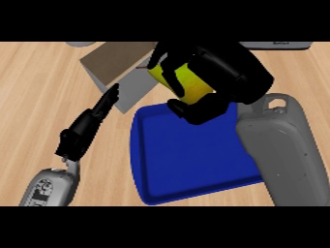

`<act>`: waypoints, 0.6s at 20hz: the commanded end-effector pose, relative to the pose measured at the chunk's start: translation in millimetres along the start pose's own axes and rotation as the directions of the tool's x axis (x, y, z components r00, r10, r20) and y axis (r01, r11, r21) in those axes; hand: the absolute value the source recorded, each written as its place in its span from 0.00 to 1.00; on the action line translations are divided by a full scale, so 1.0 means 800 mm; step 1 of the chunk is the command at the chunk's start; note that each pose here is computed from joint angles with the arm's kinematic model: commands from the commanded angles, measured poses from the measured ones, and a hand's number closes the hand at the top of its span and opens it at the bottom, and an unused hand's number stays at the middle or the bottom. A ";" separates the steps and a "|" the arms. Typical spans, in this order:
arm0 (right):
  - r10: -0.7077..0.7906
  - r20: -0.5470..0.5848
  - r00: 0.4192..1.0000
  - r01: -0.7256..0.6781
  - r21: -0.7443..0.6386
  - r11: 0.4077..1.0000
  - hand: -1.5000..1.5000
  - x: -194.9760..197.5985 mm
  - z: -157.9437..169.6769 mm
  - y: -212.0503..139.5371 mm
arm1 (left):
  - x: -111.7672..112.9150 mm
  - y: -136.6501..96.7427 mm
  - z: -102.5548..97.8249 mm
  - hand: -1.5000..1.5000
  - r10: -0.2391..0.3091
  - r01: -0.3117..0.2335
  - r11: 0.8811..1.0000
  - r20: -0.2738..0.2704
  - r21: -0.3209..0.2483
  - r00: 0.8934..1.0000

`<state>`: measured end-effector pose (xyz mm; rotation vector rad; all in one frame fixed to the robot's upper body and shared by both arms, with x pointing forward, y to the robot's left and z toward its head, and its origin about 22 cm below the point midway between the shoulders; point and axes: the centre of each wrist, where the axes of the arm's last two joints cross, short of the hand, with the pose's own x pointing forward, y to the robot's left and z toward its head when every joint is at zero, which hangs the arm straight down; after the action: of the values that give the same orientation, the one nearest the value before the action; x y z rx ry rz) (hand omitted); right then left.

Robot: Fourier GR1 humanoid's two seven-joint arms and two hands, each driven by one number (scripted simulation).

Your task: Pick the pear from the tray and place it in the cardboard box

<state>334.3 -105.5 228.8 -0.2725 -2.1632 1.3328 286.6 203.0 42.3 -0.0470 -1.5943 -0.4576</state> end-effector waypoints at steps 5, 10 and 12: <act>-0.043 -0.059 0.997 0.042 -0.024 0.999 1.00 -0.007 -0.076 0.011 | -0.002 0.015 -0.003 0.50 0.007 -0.007 1.000 -0.004 -0.006 1.000; -0.079 -0.071 0.994 0.075 -0.054 0.996 1.00 -0.025 -0.102 0.028 | 0.003 0.013 -0.022 0.50 -0.006 0.006 1.000 0.008 -0.001 1.000; -0.076 -0.088 0.993 0.073 -0.038 0.997 1.00 -0.020 -0.111 0.019 | -0.008 -0.007 -0.001 0.50 0.006 -0.006 1.000 0.017 -0.012 1.000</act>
<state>387.5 -51.6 244.6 -0.2538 -2.1219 1.2338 290.3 205.0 41.8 -0.0504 -1.6050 -0.4682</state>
